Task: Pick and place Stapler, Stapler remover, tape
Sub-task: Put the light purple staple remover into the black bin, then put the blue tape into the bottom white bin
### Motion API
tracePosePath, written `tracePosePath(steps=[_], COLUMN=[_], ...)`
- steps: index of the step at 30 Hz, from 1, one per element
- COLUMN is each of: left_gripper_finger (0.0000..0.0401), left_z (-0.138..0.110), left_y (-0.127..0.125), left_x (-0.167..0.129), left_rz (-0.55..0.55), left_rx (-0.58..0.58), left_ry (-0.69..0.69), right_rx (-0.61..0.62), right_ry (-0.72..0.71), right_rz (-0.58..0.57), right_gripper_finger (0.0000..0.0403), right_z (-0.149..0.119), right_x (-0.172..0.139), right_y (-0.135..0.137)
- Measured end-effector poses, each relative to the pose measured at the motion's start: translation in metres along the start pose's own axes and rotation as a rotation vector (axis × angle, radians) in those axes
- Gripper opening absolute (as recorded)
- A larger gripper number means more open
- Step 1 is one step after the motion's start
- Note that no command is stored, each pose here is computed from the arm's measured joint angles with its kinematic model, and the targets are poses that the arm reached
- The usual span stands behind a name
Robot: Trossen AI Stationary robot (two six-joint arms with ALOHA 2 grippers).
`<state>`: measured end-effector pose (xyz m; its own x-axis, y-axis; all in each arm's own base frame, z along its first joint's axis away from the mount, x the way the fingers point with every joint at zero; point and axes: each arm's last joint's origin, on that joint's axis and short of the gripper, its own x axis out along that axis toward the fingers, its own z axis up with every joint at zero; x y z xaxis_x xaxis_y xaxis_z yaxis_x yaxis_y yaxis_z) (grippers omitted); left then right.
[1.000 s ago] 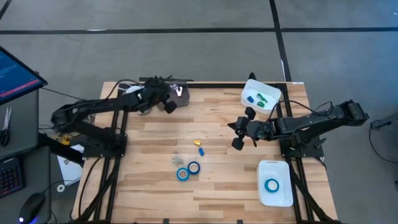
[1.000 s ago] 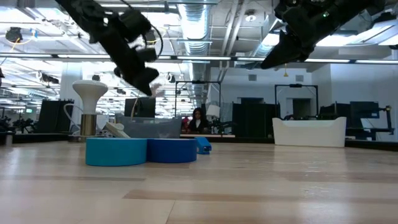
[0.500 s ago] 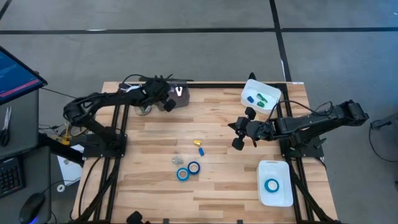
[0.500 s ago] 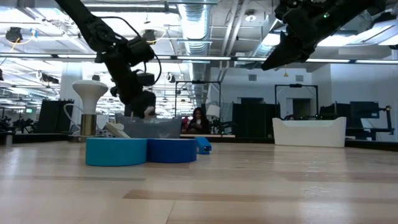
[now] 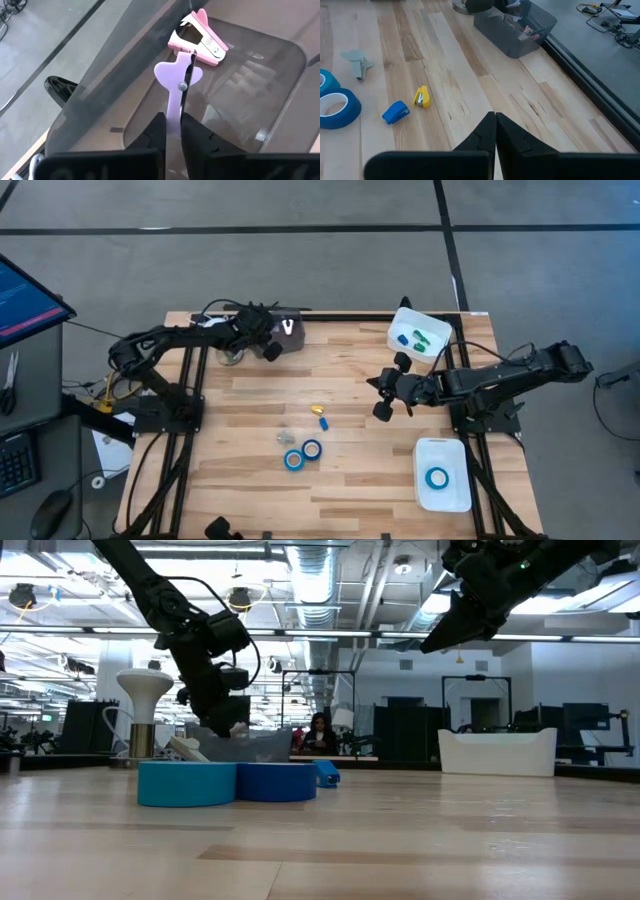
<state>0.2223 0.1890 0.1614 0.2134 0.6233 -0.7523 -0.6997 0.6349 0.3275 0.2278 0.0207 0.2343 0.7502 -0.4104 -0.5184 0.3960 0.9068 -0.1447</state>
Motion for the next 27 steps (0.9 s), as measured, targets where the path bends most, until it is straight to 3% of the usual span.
tracePosePath(steps=[7,12,19,27], left_gripper_finger=[0.0082,0.0094,0.0067,0.0007], left_z=[0.0,0.001,0.008,0.016], left_y=[0.0,0.0,-0.01,-0.043], left_x=[0.0,0.0,-0.021,-0.083], left_rz=[0.0,0.0,-0.055,-0.214], left_rx=[0.001,-0.001,0.019,0.106], left_ry=[-0.004,-0.011,-0.087,-0.293], right_rx=[0.0,-0.007,0.01,0.006], right_ry=[0.0,-0.002,-0.026,-0.055], right_rz=[0.002,0.003,0.036,0.082], right_gripper_finger=[0.0001,0.0001,0.0001,0.0001], right_z=[0.0,0.0,0.004,0.005], right_x=[0.0,0.0,-0.005,-0.011], right_y=[0.0,0.0,-0.001,0.005])
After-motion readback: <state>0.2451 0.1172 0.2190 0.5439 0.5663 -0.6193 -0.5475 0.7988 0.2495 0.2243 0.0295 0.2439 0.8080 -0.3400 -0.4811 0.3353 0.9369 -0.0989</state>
